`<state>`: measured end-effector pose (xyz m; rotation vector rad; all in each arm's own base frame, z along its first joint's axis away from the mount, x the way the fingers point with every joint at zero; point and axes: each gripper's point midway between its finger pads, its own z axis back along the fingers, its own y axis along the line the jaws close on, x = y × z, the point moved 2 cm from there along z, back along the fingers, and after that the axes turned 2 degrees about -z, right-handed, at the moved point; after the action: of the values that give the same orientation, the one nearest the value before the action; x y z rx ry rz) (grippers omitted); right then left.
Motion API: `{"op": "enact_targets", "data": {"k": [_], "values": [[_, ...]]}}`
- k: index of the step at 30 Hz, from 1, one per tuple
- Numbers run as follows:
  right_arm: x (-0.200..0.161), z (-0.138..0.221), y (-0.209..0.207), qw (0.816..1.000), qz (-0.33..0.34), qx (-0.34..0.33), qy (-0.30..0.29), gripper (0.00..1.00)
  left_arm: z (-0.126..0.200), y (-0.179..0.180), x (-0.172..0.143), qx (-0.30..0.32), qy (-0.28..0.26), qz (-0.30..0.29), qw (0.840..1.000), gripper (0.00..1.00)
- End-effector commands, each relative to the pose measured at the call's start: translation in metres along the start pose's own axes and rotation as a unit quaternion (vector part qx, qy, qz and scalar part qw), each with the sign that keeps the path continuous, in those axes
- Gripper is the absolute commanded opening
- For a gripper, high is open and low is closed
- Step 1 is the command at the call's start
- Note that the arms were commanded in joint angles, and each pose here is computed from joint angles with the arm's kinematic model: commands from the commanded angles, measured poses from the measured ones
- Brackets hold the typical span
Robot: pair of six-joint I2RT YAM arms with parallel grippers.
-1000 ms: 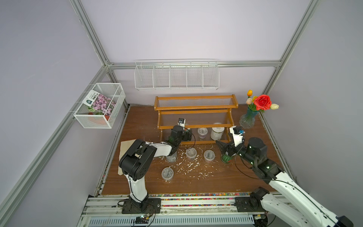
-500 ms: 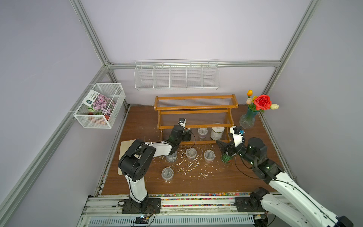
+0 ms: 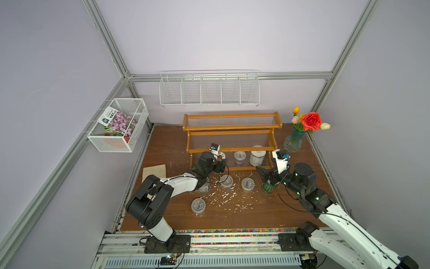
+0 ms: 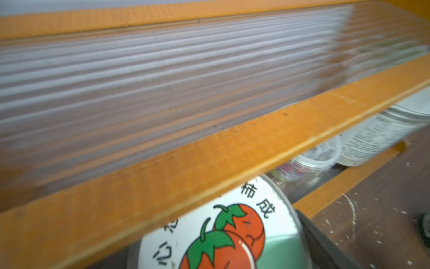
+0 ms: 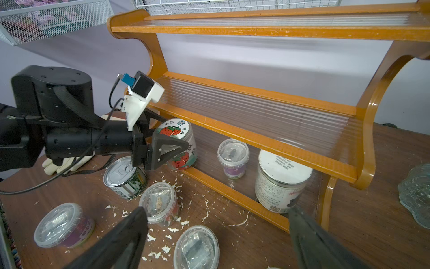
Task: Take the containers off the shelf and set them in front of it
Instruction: 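Pick up a container from the shelf.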
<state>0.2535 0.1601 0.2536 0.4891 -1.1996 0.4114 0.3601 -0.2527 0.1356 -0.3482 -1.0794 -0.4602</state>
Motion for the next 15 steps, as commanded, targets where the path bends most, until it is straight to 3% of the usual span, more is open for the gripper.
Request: {"op": "enact_targets", "data": {"k": [1, 15], "values": [[-0.005, 0.001, -0.001, 1.0, 0.006, 0.001, 0.005, 0.97, 0.014, -0.008, 0.017, -0.017, -0.023, -0.015, 0.999, 0.75], [-0.006, 0.002, 0.002, 1.0, 0.009, 0.008, 0.014, 0.97, 0.088, -0.048, 0.039, -0.081, -0.026, -0.051, 0.995, 0.75]]}}
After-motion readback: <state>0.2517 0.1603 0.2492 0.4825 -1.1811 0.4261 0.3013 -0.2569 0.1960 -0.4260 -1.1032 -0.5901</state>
